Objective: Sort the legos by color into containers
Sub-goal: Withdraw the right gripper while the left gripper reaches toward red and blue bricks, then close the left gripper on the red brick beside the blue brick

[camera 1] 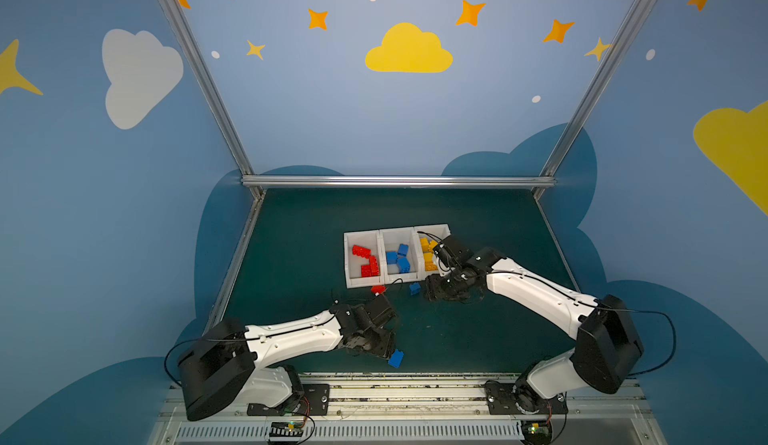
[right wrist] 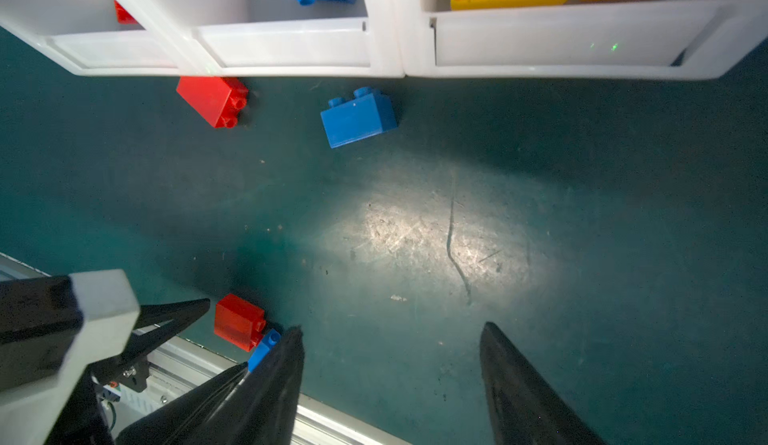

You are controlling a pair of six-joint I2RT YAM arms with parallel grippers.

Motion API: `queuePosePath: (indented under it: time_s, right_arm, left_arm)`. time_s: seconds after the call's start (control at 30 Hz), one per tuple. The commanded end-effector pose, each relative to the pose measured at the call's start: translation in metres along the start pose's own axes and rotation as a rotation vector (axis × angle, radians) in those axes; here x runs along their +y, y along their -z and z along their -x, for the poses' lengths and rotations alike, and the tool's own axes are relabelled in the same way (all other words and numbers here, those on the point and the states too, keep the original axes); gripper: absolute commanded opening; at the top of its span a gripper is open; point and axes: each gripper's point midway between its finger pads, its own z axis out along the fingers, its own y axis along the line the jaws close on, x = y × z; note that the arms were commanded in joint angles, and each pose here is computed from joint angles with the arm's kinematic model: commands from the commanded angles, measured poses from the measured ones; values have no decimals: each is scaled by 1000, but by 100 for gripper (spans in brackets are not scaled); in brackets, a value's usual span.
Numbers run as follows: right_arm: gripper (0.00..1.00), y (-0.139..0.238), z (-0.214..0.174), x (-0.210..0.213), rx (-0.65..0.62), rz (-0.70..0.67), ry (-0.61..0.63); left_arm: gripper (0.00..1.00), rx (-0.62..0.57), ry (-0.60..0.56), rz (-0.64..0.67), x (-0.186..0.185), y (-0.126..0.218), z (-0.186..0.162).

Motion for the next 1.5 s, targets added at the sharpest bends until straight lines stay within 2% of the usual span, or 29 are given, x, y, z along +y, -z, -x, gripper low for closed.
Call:
queuePosePath:
  time_s: [0.0,0.2,0.37,0.57,0.73,0.9,1.07,1.23,1.33,1.47]
  right_arm:
    - [67,5,-1,-6,-19,-14,-7]
    - [67,6,-4,-9,-21,-12,-18]
    - [67,4,-5,-10,-17,-12,-25]
    - [67,3,-5,-10,-14,-11,-27]
    - [67,2,-5,-10,-9,-11,-29]
    - [67,0,-7,-10,-1,-9,-34]
    - [66,1,-7,-11,-3,-15,-33]
    - [66,1,-8,-12,-1,-16,-36]
    - [66,1,-8,-12,-2,-16,-33]
    - [66,0,-8,-12,-2,-14,-33]
  left_arm:
    - [61,22,-15,9,-3,-1,-1]
    - [52,12,0,74,10,0,-2]
    - [50,17,8,96,15,-3,-4]
    - [50,14,-12,85,11,-4,-1]
    - [57,19,-25,65,7,-6,-1]
    - [56,34,-27,78,8,-11,-1]
    - [49,41,-17,132,19,-10,-3]
    - [46,50,-25,188,30,-5,-7]
    - [46,36,-18,224,38,0,-7]
    - [52,20,-21,214,37,3,-5]
